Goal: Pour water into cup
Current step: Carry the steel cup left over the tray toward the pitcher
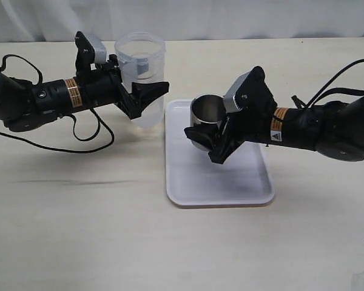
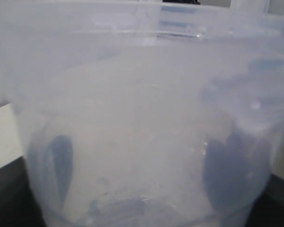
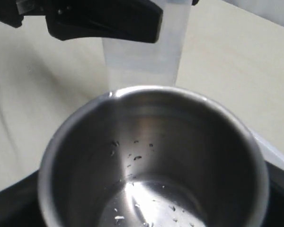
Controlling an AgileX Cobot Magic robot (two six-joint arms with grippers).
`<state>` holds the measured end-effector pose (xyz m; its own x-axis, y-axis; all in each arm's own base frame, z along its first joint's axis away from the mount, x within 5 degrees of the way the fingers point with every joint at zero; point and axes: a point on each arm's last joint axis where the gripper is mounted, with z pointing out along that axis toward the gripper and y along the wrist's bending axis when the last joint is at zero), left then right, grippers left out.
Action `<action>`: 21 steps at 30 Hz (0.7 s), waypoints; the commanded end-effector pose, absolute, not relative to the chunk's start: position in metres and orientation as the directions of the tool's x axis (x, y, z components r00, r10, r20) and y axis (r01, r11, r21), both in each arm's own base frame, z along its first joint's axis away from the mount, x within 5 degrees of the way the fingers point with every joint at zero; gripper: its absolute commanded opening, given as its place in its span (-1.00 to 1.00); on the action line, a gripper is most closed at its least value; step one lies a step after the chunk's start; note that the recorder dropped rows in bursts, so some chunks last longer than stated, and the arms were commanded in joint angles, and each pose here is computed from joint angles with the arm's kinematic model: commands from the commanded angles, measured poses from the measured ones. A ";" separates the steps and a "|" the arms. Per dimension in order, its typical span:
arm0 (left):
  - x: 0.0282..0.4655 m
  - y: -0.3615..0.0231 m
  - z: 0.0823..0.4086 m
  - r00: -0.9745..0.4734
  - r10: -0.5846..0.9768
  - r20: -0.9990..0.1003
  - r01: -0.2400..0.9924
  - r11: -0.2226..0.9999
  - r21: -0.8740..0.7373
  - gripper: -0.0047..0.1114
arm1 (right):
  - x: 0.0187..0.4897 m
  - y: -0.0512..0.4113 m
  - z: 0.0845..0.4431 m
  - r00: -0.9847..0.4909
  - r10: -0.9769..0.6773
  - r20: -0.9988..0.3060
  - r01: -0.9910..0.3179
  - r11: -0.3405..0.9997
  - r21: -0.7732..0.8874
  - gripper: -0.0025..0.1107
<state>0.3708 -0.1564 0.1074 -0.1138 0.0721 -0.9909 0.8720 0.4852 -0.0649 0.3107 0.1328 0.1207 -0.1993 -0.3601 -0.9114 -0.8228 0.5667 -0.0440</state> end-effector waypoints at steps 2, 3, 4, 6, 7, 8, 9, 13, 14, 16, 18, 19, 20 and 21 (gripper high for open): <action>0.371 -0.157 0.120 -0.080 0.018 -0.997 0.878 0.474 -0.062 -0.92 | 0.309 0.139 0.126 -0.184 -0.294 -0.938 -0.845 0.535 -0.002 -0.88; 0.371 -0.157 0.120 -0.078 0.019 -0.997 0.879 0.474 -0.060 -0.92 | 0.308 0.140 0.127 -0.176 -0.282 -0.943 -0.856 0.518 0.005 -0.88; 0.371 -0.157 0.120 -0.079 0.018 -0.997 0.878 0.475 -0.061 -0.92 | 0.307 0.141 0.129 -0.170 -0.265 -0.949 -0.864 0.503 0.015 -0.88; 0.372 -0.155 0.120 -0.079 0.018 -0.997 0.876 0.479 -0.061 -0.92 | 0.306 0.142 0.131 -0.188 -0.232 -0.954 -0.864 0.501 0.049 -0.88; 0.373 -0.153 0.120 -0.079 0.017 -0.997 0.873 0.485 -0.061 -0.92 | 0.306 0.143 0.131 -0.192 -0.224 -0.955 -0.864 0.501 0.056 -0.88; 0.374 -0.149 0.120 -0.079 0.017 -0.997 0.869 0.492 -0.061 -0.92 | 0.306 0.143 0.131 -0.191 -0.227 -0.955 -0.866 0.497 0.055 -0.88; 0.375 -0.147 0.120 -0.079 0.017 -0.997 0.866 0.496 -0.060 -0.92 | 0.305 0.143 0.131 -0.187 -0.229 -0.955 -0.870 0.490 0.053 -0.88; 0.378 -0.136 0.120 -0.082 0.019 -0.996 0.855 0.515 -0.060 -0.92 | 0.301 0.160 0.132 -0.169 -0.258 -0.951 -0.893 0.449 0.037 -0.88; 0.379 -0.134 0.120 -0.081 0.021 -0.996 0.854 0.517 -0.059 -0.92 | 0.300 0.165 0.131 -0.170 -0.283 -0.944 -0.896 0.443 0.029 -0.88; 0.379 -0.132 0.119 -0.081 0.025 -0.996 0.855 0.516 -0.056 -0.92 | 0.300 0.180 0.133 -0.161 -0.321 -0.933 -0.905 0.424 0.010 -0.88; 0.379 -0.132 0.119 -0.080 0.026 -0.996 0.856 0.514 -0.056 -0.92 | 0.296 0.195 0.134 -0.139 -0.339 -0.930 -0.922 0.386 -0.003 -0.88; 0.379 -0.132 0.119 -0.080 0.026 -0.996 0.856 0.514 -0.056 -0.92 | 0.294 0.201 0.134 -0.126 -0.349 -0.929 -0.931 0.365 -0.012 -0.88; 0.379 -0.132 0.119 -0.080 0.027 -0.996 0.857 0.513 -0.055 -0.92 | 0.293 0.206 0.134 -0.115 -0.357 -0.927 -0.936 0.350 -0.018 -0.88; 0.378 -0.132 0.119 -0.080 0.030 -0.996 0.859 0.509 -0.053 -0.92 | 0.292 0.216 0.130 -0.108 -0.373 -0.921 -0.945 0.327 -0.022 -0.88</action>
<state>0.3788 -0.1317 0.1065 -0.1146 0.0803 -0.9902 0.8501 0.5236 -0.0559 0.2942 0.2039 0.1328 -0.1186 -0.3559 -0.9270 -0.9332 0.3590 -0.0184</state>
